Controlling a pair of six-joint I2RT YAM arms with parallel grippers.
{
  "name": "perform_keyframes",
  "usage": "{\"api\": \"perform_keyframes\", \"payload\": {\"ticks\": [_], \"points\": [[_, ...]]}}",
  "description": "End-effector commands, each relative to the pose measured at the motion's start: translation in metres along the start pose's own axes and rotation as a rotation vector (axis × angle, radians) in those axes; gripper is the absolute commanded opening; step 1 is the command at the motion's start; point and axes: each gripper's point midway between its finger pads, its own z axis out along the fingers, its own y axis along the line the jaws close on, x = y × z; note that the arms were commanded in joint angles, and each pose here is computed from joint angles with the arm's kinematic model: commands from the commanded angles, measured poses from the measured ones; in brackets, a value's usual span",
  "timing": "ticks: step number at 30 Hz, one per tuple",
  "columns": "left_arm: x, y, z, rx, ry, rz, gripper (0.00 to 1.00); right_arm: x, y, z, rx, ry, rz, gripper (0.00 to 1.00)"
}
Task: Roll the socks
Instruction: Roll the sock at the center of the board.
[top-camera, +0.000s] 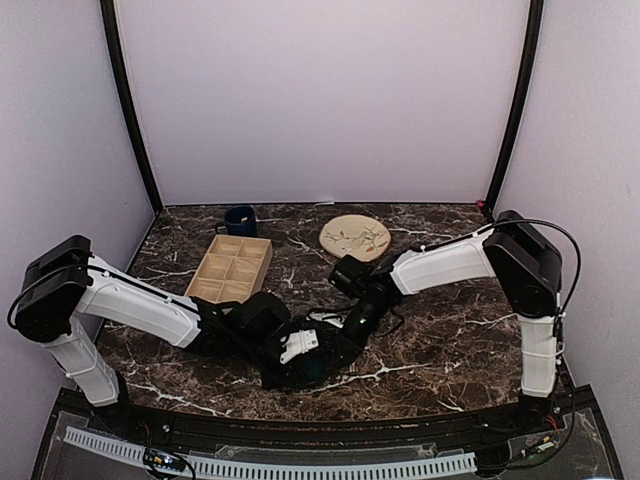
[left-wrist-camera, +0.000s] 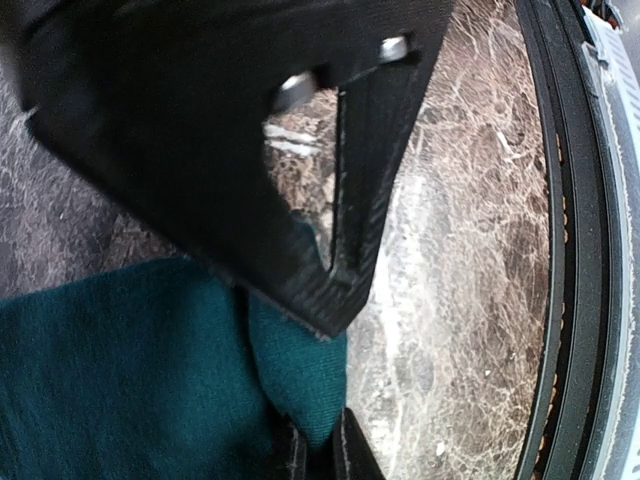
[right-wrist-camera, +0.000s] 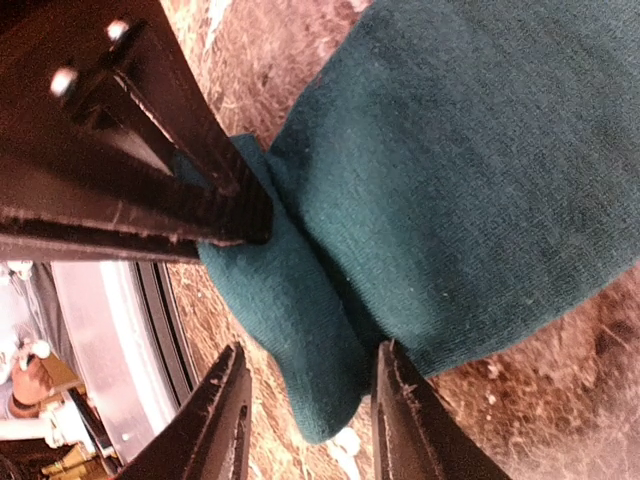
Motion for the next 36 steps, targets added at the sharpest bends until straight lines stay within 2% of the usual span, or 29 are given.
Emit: {"api": "perform_keyframes", "payload": {"ticks": [1,9,17,31,36], "points": [[0.031,0.004,0.003,0.013,0.078,-0.089,0.0,0.001,-0.014,-0.01,0.036,-0.049,0.045,0.38],[0.024,0.004,-0.004,0.077,0.016,-0.146,0.0,-0.001,-0.021,-0.03,0.063,-0.14,0.073,0.38],[0.026,-0.007,-0.001,0.236,0.05,-0.219,0.0,0.002,-0.027,-0.045,0.145,-0.204,0.064,0.39],[0.031,-0.029,0.0,0.574,0.129,-0.408,0.0,-0.008,-0.024,-0.081,0.437,-0.369,-0.124,0.39],[0.032,-0.029,-0.002,0.631,0.142,-0.45,0.0,-0.005,-0.014,-0.073,0.526,-0.342,-0.222,0.38]]}}
